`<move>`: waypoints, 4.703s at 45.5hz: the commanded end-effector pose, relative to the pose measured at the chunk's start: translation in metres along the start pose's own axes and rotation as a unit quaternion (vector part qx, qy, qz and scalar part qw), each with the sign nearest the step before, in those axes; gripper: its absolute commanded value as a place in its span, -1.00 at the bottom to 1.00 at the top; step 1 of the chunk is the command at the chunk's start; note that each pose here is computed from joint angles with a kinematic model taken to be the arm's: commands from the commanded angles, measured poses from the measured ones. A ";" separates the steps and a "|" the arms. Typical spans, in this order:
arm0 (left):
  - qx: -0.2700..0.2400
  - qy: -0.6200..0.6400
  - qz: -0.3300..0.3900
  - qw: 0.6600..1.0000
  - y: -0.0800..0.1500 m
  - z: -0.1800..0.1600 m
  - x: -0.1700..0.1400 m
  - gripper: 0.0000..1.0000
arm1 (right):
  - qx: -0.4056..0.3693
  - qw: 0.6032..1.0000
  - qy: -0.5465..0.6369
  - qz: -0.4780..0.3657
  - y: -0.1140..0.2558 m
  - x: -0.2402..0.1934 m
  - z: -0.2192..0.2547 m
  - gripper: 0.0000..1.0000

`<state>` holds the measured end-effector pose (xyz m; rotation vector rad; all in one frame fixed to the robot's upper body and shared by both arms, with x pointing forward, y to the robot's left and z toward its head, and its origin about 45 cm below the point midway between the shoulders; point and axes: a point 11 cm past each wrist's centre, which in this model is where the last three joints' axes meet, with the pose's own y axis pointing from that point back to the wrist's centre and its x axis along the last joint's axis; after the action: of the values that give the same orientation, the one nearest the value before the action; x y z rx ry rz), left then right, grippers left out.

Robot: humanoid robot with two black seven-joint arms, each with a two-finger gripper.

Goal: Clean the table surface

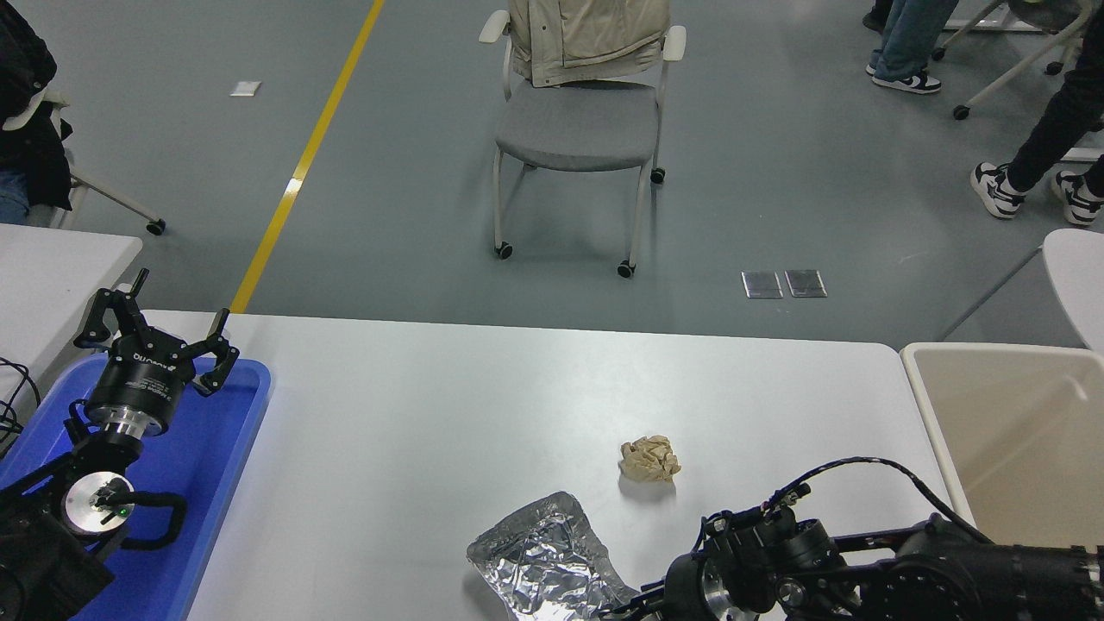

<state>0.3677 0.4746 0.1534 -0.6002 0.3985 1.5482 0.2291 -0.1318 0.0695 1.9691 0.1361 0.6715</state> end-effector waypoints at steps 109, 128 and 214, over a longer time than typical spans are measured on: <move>0.000 0.000 0.000 1.000 0.000 0.000 0.000 1.00 | -0.140 0.912 -0.282 0.261 0.333 0.041 0.219 -1.00; 0.000 0.000 0.000 1.000 0.000 0.000 0.000 1.00 | -0.181 0.903 -0.276 0.274 0.333 0.027 0.238 -1.00; 0.000 0.000 0.000 1.000 0.000 0.000 0.000 1.00 | -0.406 0.829 -0.329 0.199 0.280 -0.132 0.392 -1.00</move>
<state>0.3677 0.4745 0.1534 -0.6006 0.3986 1.5480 0.2789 -0.6233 0.1503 1.3668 -0.9623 0.1600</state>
